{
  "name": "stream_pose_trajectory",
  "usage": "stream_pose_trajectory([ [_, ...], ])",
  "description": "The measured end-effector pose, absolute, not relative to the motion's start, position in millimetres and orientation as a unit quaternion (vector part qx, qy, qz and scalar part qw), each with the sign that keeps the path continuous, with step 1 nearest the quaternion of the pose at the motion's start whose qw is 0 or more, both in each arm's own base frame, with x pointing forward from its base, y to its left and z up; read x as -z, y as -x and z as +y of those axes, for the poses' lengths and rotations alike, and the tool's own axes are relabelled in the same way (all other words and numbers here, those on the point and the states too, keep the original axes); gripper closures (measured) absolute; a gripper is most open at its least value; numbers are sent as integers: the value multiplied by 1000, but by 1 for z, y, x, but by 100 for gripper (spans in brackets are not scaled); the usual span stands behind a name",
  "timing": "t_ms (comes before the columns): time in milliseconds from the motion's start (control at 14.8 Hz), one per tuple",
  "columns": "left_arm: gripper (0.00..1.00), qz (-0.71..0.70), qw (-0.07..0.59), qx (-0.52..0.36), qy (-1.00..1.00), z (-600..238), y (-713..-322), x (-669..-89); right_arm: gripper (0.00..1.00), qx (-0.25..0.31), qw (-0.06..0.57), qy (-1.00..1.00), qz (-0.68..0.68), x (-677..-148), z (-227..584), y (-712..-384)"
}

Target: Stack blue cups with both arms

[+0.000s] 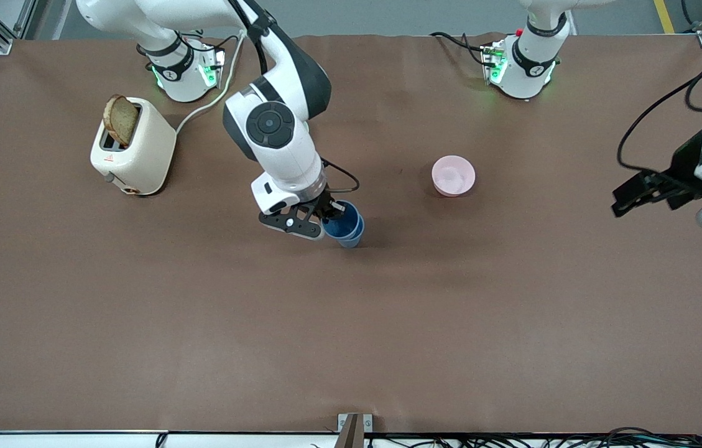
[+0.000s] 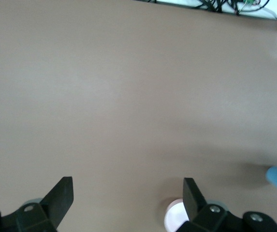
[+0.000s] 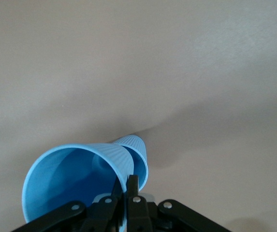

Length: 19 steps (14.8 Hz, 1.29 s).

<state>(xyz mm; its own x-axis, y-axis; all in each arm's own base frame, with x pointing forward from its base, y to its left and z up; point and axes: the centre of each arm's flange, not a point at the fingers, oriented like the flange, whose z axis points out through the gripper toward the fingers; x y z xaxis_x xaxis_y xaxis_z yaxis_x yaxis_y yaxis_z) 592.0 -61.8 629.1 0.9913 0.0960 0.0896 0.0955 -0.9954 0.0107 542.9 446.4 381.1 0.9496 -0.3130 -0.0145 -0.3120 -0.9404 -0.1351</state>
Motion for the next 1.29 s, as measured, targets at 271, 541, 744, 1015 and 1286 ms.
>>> stream_pose_trajectory([
  [271, 0, 21, -13, -39, -999, -65, -538, -640, 96, -2, 59, 987, 150, -355, 455, -532],
  [541, 0, -2, -14, -27, -1000, -74, -501, -643, 93, -4, 55, 988, 146, -351, 458, -528],
  [744, 0, -14, -9, -23, -1000, -73, -494, -647, 78, 3, 45, 989, 141, -348, 456, -529],
  [1015, 0, -46, -6, -21, -999, -54, -497, -646, 39, 20, 46, 987, 153, -361, 438, -547],
  [1286, 0, -52, -4, -18, -998, -53, -506, -641, 1, 30, 41, 987, 155, -436, 344, -592],
])
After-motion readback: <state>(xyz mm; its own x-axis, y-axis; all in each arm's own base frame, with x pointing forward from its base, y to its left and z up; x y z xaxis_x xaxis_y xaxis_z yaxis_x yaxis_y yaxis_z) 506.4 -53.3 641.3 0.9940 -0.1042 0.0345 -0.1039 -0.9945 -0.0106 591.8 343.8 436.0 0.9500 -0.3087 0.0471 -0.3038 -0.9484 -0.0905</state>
